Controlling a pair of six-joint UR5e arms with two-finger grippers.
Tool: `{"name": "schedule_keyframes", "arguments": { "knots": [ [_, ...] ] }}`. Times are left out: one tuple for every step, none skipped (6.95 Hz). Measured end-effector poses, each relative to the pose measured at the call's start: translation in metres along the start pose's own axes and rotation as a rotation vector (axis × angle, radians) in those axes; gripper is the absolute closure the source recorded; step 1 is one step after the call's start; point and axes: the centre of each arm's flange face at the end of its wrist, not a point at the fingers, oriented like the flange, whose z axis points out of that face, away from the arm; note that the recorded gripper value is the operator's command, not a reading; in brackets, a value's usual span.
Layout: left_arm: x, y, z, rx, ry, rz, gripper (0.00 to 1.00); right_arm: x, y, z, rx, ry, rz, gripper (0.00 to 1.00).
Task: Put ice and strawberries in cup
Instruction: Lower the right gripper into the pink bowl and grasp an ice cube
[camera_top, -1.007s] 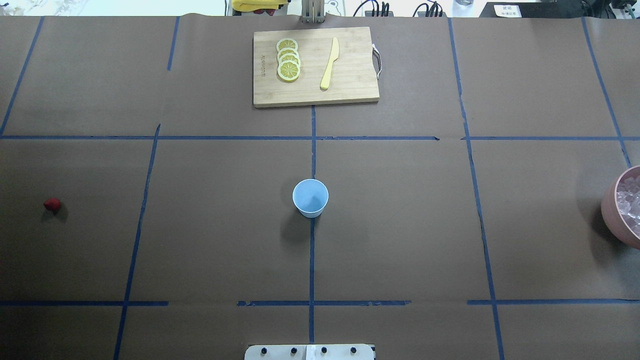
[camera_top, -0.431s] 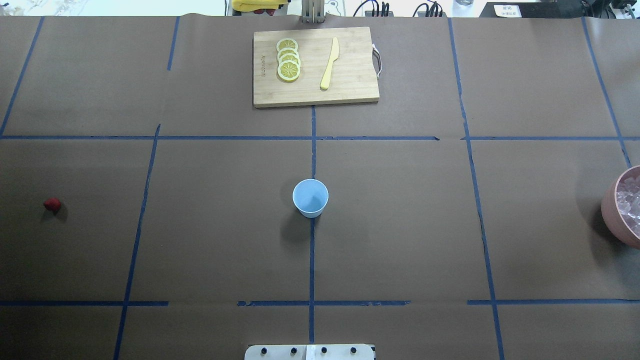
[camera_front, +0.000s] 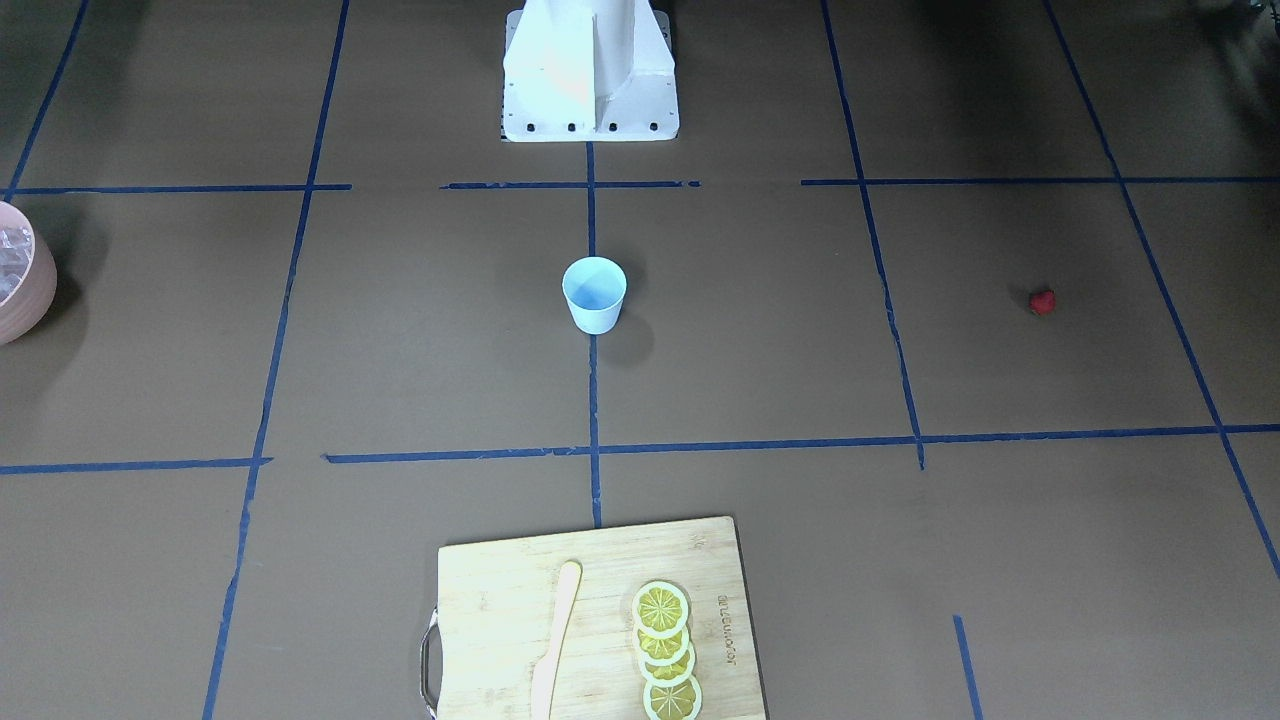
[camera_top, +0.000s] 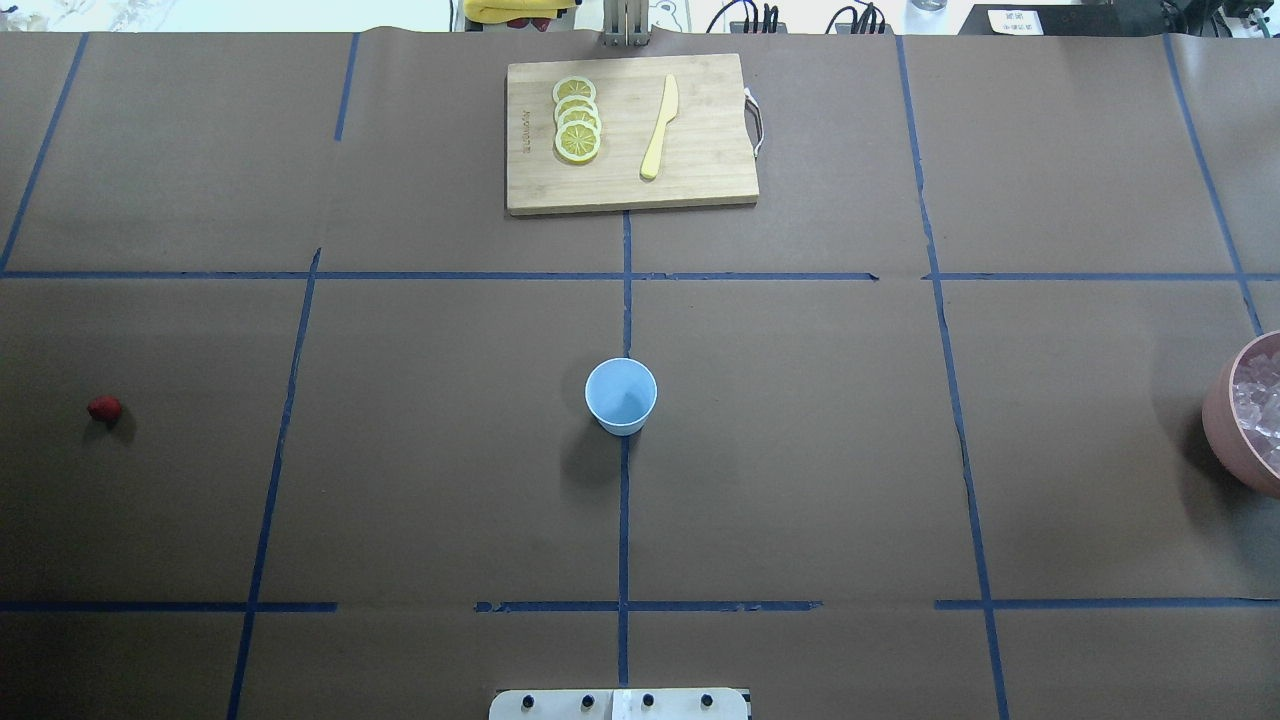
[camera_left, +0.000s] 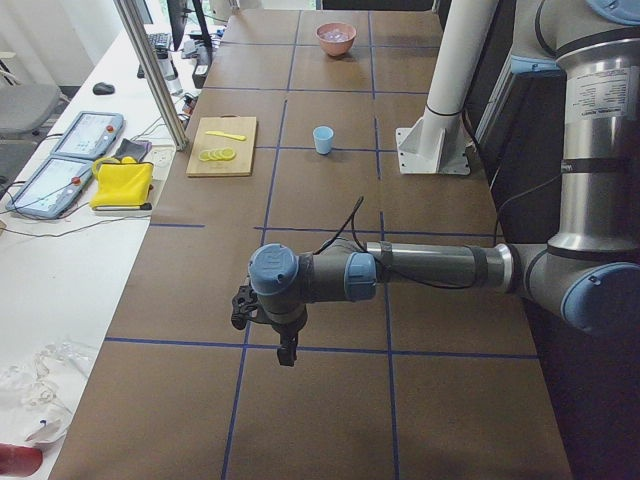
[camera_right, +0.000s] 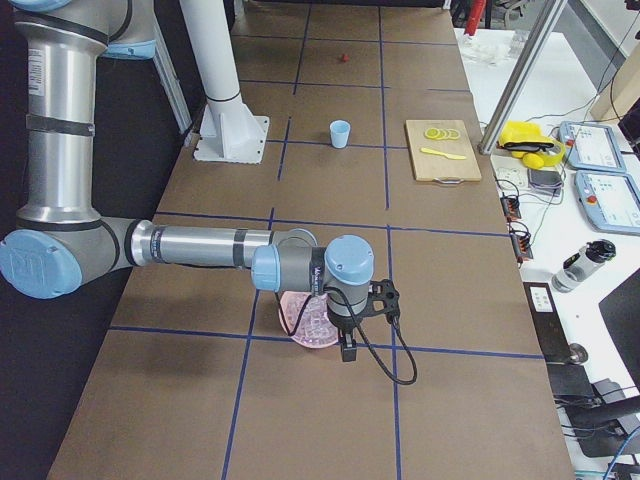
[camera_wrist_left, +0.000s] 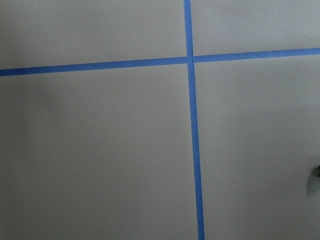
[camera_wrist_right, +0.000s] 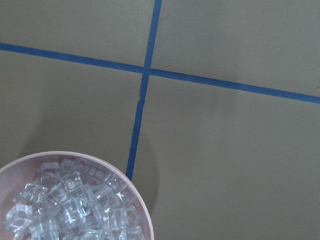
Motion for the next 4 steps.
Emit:
{"name": "schedule_keyframes", "arguments": {
  "knots": [
    [0.0, 0.0, 0.0, 0.0, 0.0, 0.001, 0.0, -0.001, 0.001, 0.0, 0.001, -0.001, -0.001, 0.01],
    [0.0, 0.0, 0.0, -0.001, 0.0, 0.0, 0.0, -0.008, -0.002, -0.005, 0.024, -0.006, -0.025, 0.01],
    [0.0, 0.001, 0.001, -0.002, 0.0, -0.001, 0.0, -0.024, -0.009, -0.011, 0.064, -0.036, -0.074, 0.01],
    [-0.001, 0.001, 0.002, -0.003, 0.0, -0.002, 0.0, -0.048, -0.018, -0.007, 0.073, -0.074, -0.1, 0.01]
  ]
}}
